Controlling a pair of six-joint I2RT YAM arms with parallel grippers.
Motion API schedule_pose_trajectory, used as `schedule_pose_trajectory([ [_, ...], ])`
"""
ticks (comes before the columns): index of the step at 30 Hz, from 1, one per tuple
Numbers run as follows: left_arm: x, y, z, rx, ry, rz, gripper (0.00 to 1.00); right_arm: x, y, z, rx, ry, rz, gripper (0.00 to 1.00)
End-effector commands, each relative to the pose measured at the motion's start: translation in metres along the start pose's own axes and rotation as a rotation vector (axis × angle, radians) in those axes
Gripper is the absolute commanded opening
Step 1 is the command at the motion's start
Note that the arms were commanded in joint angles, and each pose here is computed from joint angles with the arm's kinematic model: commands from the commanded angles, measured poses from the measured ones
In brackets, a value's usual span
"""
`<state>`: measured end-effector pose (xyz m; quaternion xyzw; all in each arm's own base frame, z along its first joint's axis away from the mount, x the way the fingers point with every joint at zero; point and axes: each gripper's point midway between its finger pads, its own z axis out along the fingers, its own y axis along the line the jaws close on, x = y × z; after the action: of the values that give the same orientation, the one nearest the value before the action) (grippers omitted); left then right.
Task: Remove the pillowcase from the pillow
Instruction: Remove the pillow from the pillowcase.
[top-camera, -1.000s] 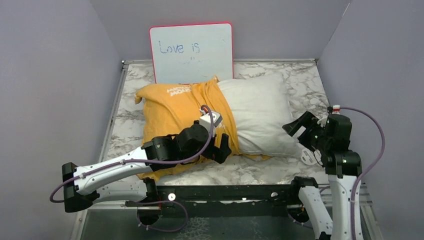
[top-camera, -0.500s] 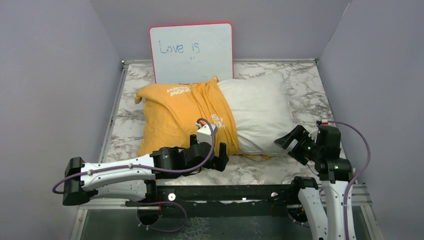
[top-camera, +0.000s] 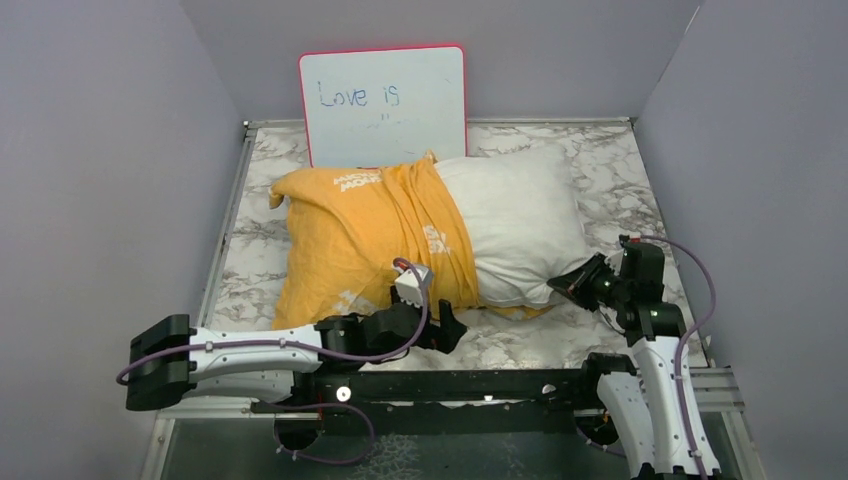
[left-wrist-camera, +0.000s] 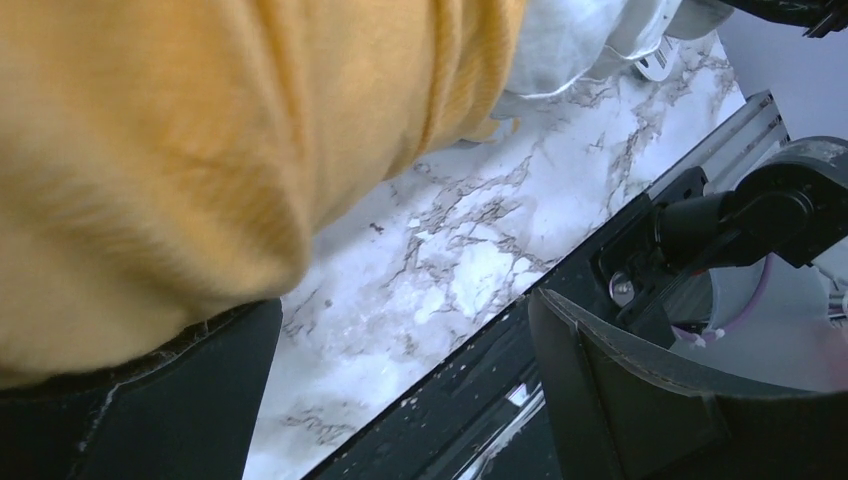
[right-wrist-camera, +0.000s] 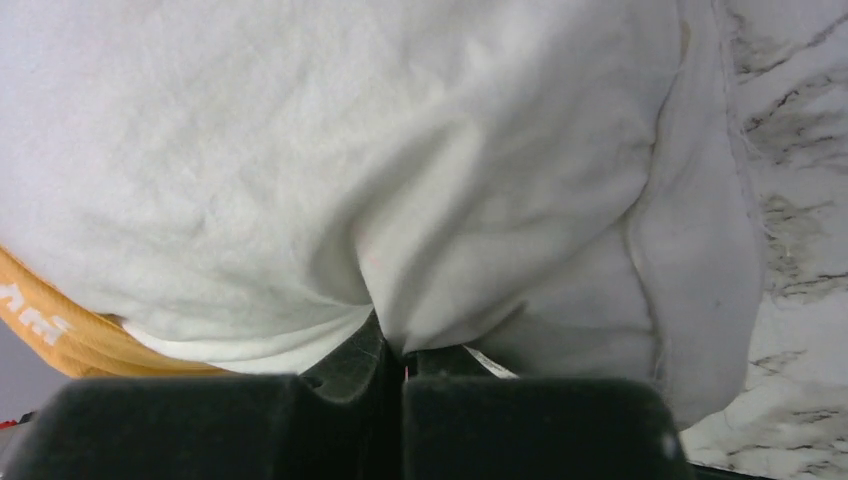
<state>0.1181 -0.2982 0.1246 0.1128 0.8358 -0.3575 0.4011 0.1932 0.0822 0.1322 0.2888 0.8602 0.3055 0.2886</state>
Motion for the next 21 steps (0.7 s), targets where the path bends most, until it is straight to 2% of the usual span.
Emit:
schedule_pose_trajectory([
  [1,-0.019,-0.047,0.017,0.108,-0.014,0.005,0.95,-0.02,0.026,-0.003,-0.099,-0.071,-0.049,0.0],
  [5,-0.005,-0.051,0.038,0.076,0.034,0.014,0.95,-0.023,0.044,-0.017,-0.145,-0.074,-0.079,0.0],
  [9,-0.003,-0.049,0.061,0.025,0.001,-0.021,0.96,-0.025,0.063,-0.038,-0.185,-0.089,-0.102,0.01],
  [15,-0.026,-0.033,0.085,-0.128,-0.134,-0.026,0.95,-0.023,0.08,-0.063,-0.219,-0.1,-0.122,0.01],
  [21,-0.054,-0.012,0.095,-0.222,-0.258,-0.058,0.85,-0.02,0.093,-0.078,-0.249,-0.092,-0.135,0.01],
])
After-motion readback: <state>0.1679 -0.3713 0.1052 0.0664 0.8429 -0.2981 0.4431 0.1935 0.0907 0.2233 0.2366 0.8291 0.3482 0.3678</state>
